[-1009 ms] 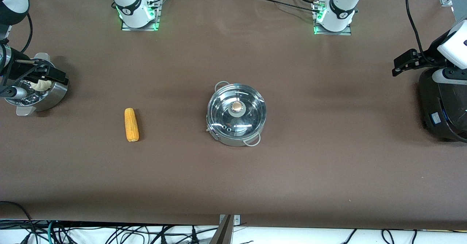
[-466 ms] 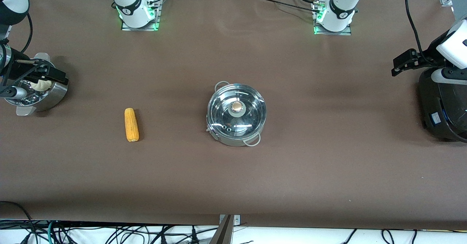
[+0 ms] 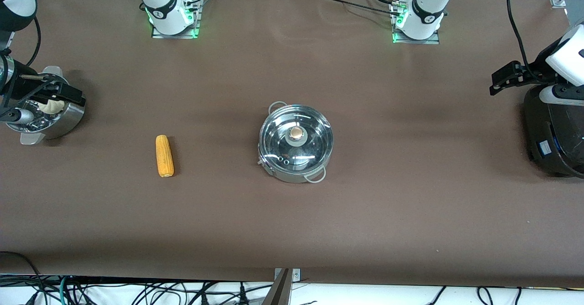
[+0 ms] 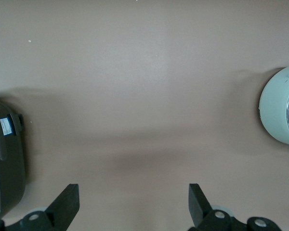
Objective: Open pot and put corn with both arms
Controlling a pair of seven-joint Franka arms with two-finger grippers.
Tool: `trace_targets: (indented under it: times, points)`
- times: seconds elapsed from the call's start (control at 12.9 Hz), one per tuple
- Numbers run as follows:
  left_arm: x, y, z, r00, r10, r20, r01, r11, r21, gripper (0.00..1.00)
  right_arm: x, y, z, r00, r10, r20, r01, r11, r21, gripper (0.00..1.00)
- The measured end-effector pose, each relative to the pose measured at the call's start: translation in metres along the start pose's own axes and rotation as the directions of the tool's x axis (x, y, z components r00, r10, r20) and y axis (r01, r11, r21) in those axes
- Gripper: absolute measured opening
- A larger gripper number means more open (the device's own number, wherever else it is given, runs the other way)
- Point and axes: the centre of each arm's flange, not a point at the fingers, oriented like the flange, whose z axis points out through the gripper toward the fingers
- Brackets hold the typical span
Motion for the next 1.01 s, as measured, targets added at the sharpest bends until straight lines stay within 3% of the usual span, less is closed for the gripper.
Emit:
trace_targets:
  times: [0.31,0.78,1.01]
  points:
    - [0.001,0.027,0.008,0.998,0.048,0.032,-0.048,0.999,0.0,1.0,0.0,0.0,0.0,1.0,0.0,0.0,0.0,1.0,0.0,1.0]
    - [0.029,0.148,0.061,0.966,0.234,0.111,-0.232,0.972,-0.029,1.0,0.0,0.0,0.0,1.0,0.0,0.001,0.0,1.0,0.0,1.0]
    - [0.052,0.211,0.078,0.976,0.191,0.104,-0.188,0.982,-0.033,1.0,0.01,0.0,0.022,0.999,0.001,0.04,-0.001,1.0,-0.003,1.0]
